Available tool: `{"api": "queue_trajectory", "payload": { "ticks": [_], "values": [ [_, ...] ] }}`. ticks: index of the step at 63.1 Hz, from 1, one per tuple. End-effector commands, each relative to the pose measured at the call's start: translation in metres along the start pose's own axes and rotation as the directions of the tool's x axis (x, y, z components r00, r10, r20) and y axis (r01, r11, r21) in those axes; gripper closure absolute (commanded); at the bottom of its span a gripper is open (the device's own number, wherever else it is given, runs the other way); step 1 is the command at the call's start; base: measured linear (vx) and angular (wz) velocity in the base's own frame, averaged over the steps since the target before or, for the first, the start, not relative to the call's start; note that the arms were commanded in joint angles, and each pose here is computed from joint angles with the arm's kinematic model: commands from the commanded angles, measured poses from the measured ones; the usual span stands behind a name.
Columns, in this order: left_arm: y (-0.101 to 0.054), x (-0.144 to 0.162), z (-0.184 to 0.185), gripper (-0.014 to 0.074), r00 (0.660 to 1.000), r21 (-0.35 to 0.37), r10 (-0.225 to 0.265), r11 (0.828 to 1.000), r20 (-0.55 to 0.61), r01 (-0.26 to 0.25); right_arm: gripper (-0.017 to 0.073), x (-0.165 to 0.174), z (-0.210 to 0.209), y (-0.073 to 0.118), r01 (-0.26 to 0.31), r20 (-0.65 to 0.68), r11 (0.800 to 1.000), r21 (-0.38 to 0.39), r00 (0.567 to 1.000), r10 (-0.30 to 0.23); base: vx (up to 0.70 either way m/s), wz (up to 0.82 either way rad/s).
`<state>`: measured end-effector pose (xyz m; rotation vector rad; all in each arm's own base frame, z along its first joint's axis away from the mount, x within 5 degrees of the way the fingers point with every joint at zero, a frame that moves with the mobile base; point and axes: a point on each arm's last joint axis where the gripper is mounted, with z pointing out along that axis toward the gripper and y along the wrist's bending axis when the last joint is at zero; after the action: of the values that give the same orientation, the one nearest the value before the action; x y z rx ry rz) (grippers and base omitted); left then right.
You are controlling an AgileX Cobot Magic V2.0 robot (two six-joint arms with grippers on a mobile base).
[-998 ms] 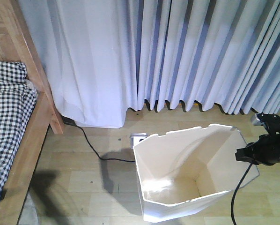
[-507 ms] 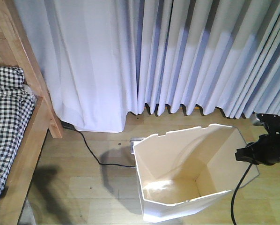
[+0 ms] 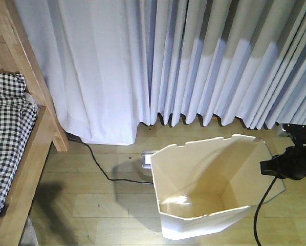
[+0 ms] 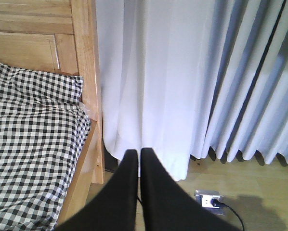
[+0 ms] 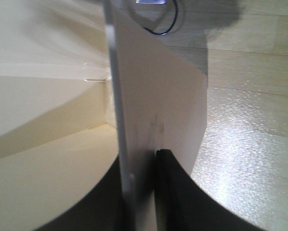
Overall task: Move trash bin to bedside with robot
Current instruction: 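Drive toward the curtains beside the bed head holding the bin, then lower the bin to the floor and open the right gripper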
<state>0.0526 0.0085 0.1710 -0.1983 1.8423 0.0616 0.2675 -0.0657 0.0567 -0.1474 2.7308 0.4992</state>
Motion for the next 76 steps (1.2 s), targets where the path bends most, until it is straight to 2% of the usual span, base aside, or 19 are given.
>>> {"api": "queue_trajectory", "payload": {
  "ticks": [1, 7, 16, 23, 31, 39, 64, 70, 76],
  "values": [
    [-0.001, -0.005, -0.001, 0.0600, 0.997, 0.011, -0.006, 1.000, 0.076, 0.005, 0.0564, -0.018, -0.015, 0.012, -0.046, 0.108, 0.994, -0.097, 0.993, 0.056, 0.00, 0.00],
    [-0.001, -0.005, -0.001, 0.0600, 0.997, 0.011, -0.006, 1.000, 0.076, 0.005, 0.0564, -0.017, -0.012, 0.010, -0.072, 0.097, 0.993, -0.095, 0.992, 0.081, 0.00, 0.00],
    [-0.001, -0.005, -0.001, 0.0600, 0.997, 0.011, -0.006, 1.000, 0.076, 0.005, 0.0564, -0.012, 0.000, -0.002, -0.147, 0.083, 0.989, -0.024, 0.985, 0.148, 0.00, 0.00],
    [-0.001, -0.005, -0.001, 0.0600, 0.997, 0.011, -0.006, 1.000, 0.076, 0.005, 0.0564, -0.012, 0.015, -0.014, -0.162, 0.052, 0.987, 0.004, 0.985, 0.162, 0.00, 0.00],
    [-0.001, -0.005, -0.001, 0.0600, 0.997, 0.011, -0.006, 1.000, 0.076, 0.005, 0.0564, -0.020, 0.035, -0.026, -0.167, 0.043, 0.985, -0.035, 0.985, 0.169, 0.00, 0.00],
    [-0.001, -0.005, -0.001, 0.0600, 0.997, 0.011, -0.006, 1.000, 0.076, 0.005, 0.0564, -0.027, 0.060, -0.040, -0.148, 0.023, 0.986, -0.073, 0.988, 0.150, 0.00, 0.00],
    [-0.001, -0.005, -0.001, 0.0600, 0.997, 0.011, -0.006, 1.000, 0.076, 0.005, 0.0564, -0.026, 0.144, -0.081, -0.185, -0.013, 0.970, -0.158, 0.983, 0.186, 0.00, 0.00],
    [-0.001, -0.005, -0.001, 0.0600, 0.997, 0.011, -0.006, 1.000, 0.076, 0.005, 0.0564, -0.029, 0.166, -0.082, -0.192, -0.019, 0.964, -0.185, 0.981, 0.191, 0.00, 0.00],
    [-0.001, -0.005, -0.001, 0.0600, 0.997, 0.011, -0.006, 1.000, 0.076, 0.005, 0.0564, -0.039, 0.185, -0.076, -0.148, -0.016, 0.965, -0.218, 0.989, 0.148, 0.00, 0.00]
  ]
}}
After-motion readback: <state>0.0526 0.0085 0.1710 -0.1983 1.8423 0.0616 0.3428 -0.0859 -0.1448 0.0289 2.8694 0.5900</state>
